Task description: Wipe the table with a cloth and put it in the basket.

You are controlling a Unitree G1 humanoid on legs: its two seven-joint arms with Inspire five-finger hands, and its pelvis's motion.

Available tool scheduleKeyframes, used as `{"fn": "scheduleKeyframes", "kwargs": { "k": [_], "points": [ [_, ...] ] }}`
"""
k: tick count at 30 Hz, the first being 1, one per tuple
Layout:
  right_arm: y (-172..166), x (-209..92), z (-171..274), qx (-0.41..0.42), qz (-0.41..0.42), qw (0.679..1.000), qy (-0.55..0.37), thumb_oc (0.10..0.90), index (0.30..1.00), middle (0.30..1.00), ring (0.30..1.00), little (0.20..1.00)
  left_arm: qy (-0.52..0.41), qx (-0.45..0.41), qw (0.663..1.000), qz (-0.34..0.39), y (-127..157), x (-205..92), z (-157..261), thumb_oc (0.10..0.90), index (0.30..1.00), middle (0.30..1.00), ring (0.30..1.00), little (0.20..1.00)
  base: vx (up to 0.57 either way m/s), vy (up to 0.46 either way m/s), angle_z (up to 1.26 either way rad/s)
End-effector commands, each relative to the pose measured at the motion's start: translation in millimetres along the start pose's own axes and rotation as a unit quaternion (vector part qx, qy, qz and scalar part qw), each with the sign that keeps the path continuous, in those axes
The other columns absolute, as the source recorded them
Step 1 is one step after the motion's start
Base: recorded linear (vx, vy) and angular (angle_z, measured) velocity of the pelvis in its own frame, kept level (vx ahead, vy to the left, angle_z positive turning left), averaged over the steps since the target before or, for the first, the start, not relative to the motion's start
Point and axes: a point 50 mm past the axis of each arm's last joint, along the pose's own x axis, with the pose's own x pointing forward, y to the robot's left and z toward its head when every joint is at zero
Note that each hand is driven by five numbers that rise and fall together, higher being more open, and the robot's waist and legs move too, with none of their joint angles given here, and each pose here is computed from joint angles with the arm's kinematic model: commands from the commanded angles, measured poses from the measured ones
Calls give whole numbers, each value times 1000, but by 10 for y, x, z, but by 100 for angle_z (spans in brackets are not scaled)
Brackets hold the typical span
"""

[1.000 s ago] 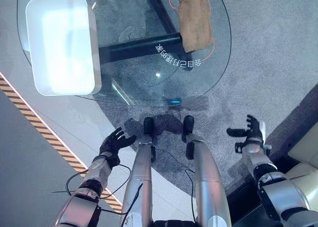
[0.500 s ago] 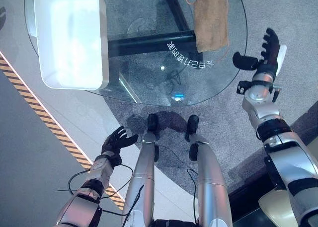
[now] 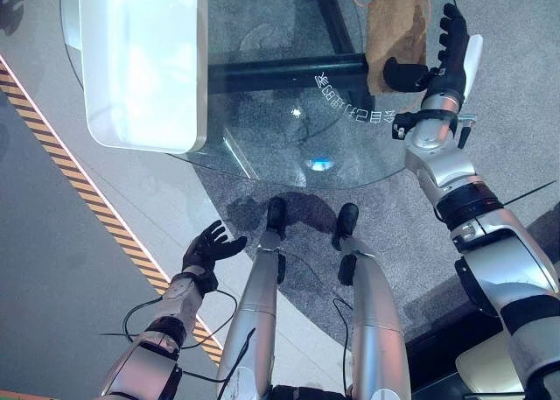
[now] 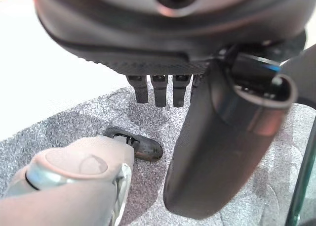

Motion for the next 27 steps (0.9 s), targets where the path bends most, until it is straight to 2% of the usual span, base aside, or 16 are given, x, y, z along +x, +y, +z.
{"fn": "scheduleKeyframes", "kwargs": {
  "k": [1,13,27],
  "points": [
    [-113,95,580,17,-46,994,-98,800,900,900,900,900,17,-13,1000,18,74,-133,-270,800,900,900,900,900,22,10,3],
    [-86,146,503,-39,-73,996,-46,800,900,900,900,900,32,-16,999,1,-16,-179,-394,800,900,900,900,900,25,29,2],
    [-173,251,530,-111,-112,987,-37,800,900,900,900,900,43,-16,999,-16,-95,-216,-491,800,900,900,900,900,11,13,2]
  ]
}}
